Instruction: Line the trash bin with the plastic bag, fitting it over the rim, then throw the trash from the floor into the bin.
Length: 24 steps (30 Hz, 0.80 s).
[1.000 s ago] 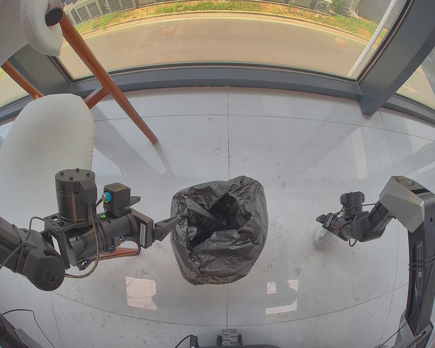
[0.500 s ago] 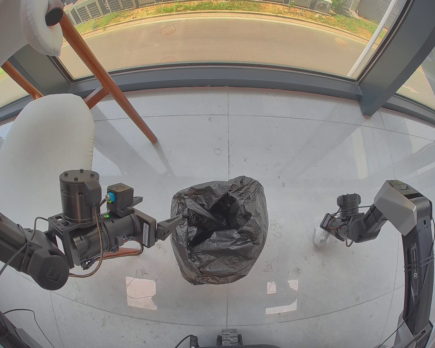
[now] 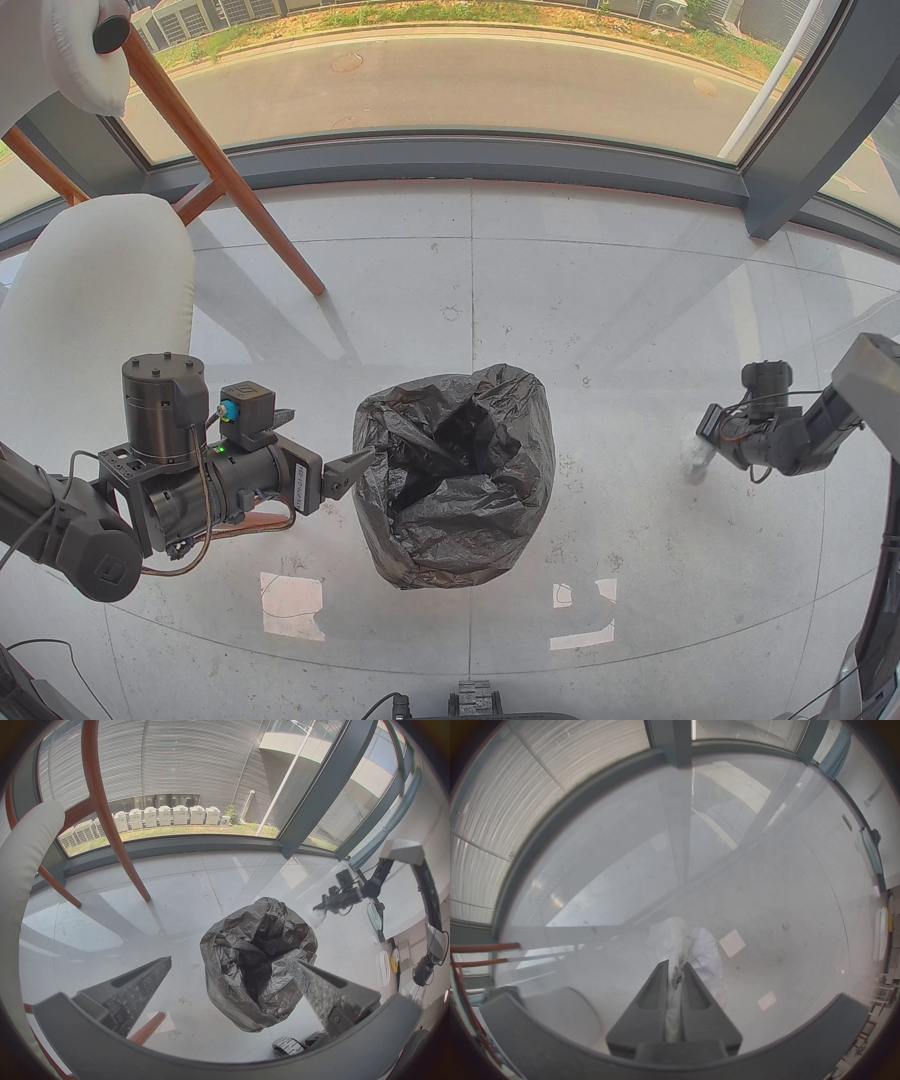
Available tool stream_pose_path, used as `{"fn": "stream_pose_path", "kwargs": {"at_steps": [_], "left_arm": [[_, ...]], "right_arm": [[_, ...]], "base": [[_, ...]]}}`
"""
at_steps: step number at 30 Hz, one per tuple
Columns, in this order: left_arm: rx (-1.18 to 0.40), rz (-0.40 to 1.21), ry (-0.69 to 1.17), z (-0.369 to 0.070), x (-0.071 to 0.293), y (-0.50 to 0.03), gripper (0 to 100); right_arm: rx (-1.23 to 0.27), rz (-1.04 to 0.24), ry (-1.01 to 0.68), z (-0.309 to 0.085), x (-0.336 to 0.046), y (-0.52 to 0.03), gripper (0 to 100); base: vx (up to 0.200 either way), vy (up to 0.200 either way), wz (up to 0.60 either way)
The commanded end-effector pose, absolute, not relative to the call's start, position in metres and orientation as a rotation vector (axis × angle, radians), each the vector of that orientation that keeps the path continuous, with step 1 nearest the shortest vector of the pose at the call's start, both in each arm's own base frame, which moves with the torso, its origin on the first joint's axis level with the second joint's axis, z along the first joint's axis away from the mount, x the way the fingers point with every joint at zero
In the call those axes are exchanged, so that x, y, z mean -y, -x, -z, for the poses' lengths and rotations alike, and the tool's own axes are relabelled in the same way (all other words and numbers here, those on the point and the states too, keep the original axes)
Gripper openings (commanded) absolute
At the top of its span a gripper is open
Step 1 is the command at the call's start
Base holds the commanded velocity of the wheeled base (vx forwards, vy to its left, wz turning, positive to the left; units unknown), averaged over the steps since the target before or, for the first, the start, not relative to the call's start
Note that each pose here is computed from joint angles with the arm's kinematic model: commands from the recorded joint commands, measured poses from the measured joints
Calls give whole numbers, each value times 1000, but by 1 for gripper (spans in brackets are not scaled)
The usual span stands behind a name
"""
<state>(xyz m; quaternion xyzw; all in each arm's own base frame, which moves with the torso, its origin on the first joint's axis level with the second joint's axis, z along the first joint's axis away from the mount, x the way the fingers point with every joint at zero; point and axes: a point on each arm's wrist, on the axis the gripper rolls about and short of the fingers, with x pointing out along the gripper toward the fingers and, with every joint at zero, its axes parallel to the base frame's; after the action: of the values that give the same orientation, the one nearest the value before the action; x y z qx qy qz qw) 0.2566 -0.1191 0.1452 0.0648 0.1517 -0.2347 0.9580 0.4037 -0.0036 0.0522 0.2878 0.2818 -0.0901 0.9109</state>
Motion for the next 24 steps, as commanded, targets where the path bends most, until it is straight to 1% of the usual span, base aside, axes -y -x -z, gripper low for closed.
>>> {"fn": "stream_pose_path", "kwargs": {"at_steps": [1, 4, 6, 7, 8, 10, 13, 15, 19, 23, 24], "left_arm": [[-304, 481, -133, -146, 120, -256, 100], [-300, 502, -133, -147, 125, -253, 100], [-297, 507, -133, -147, 126, -253, 100], [-295, 508, -133, -148, 126, -253, 100], [-285, 511, -131, -151, 127, -251, 100], [-255, 512, -121, -160, 123, -243, 100], [-257, 505, -94, -162, 118, -232, 100], [-247, 498, -71, -166, 110, -218, 100], [-178, 474, -14, -182, 90, -186, 100], [-93, 419, 14, -198, 71, -169, 100], [-66, 382, 19, -204, 62, -164, 100]], "right_arm": [[-366, -91, -678, -181, -38, -318, 0], [-349, -225, -707, -203, -69, -284, 0], [-366, -302, -694, -206, -86, -263, 0], [-371, -320, -691, -207, -90, -259, 0], [-394, -375, -679, -206, -102, -245, 0], [-426, -444, -663, -204, -117, -231, 0], [-453, -512, -639, -202, -136, -221, 0], [-473, -580, -610, -202, -153, -213, 0], [-529, -688, -508, -189, -188, -207, 0], [-543, -700, -443, -175, -206, -221, 0], [-538, -704, -427, -173, -214, -229, 0]], "base": [[0, 0, 0], [0, 0, 0], [0, 0, 0], [0, 0, 0], [0, 0, 0], [0, 0, 0], [0, 0, 0], [0, 0, 0], [0, 0, 0], [0, 0, 0], [0, 0, 0]]}}
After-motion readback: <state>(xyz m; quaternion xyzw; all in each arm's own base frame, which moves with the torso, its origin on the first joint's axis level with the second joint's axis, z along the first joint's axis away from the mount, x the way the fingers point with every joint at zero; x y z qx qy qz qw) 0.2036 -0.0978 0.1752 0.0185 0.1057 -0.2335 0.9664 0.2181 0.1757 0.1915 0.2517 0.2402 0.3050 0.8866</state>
